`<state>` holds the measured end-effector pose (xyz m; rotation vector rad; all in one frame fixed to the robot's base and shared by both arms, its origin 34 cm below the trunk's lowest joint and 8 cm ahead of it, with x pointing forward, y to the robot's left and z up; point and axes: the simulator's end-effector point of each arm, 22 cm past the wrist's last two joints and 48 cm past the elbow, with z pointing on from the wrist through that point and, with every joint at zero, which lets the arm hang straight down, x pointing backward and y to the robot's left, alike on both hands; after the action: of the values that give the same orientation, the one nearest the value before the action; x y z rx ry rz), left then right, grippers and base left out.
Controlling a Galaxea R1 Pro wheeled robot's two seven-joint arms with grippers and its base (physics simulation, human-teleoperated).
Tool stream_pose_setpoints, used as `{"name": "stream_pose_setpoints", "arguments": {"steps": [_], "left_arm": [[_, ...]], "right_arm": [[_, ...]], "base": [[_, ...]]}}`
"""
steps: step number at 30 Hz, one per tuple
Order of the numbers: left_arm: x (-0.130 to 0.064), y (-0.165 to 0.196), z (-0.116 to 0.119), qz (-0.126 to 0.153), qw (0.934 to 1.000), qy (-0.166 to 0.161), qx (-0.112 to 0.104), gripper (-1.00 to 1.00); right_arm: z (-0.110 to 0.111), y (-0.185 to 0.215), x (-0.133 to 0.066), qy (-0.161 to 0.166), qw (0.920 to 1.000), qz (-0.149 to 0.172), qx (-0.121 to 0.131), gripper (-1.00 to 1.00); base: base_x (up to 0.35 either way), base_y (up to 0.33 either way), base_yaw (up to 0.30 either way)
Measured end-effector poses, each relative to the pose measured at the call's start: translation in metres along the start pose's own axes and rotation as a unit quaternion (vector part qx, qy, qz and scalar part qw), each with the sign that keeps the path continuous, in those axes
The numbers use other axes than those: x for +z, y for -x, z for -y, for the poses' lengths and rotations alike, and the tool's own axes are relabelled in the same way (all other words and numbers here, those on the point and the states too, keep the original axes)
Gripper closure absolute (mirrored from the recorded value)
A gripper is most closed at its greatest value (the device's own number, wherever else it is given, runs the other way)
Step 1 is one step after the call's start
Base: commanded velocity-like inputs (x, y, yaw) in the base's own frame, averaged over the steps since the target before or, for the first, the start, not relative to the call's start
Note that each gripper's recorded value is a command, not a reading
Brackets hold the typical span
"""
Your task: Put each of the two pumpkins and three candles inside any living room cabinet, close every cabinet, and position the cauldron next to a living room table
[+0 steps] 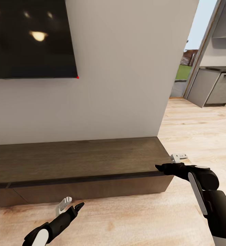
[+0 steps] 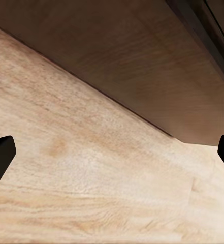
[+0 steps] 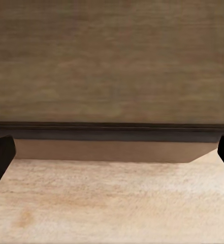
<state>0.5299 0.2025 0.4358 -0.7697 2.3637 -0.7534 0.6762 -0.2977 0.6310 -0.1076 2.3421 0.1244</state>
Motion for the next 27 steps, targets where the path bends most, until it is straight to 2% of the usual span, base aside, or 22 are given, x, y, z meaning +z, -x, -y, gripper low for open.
{"name": "stream_pose_setpoints", "arguments": {"steps": [13, 19, 27], "left_arm": [[-0.004, 0.005, 0.008, 0.007, 0.9999, -0.007, 0.004, -1.0], [-0.006, 0.015, 0.01, 0.026, 0.9996, -0.01, 0.007, -1.0], [-0.009, 0.021, 0.015, 0.037, 0.9992, -0.014, 0.009, -1.0]], "right_arm": [[-0.001, 0.008, -0.009, -0.001, 0.9999, 0.01, -0.001, -1.0], [-0.001, 0.012, -0.013, -0.001, 0.9999, 0.015, -0.002, -1.0], [-0.001, 0.017, -0.018, -0.002, 0.9998, 0.022, -0.003, -1.0]], "base": [[0.0, 0.0, 0.0], [0.0, 0.0, 0.0], [0.0, 0.0, 0.0]]}}
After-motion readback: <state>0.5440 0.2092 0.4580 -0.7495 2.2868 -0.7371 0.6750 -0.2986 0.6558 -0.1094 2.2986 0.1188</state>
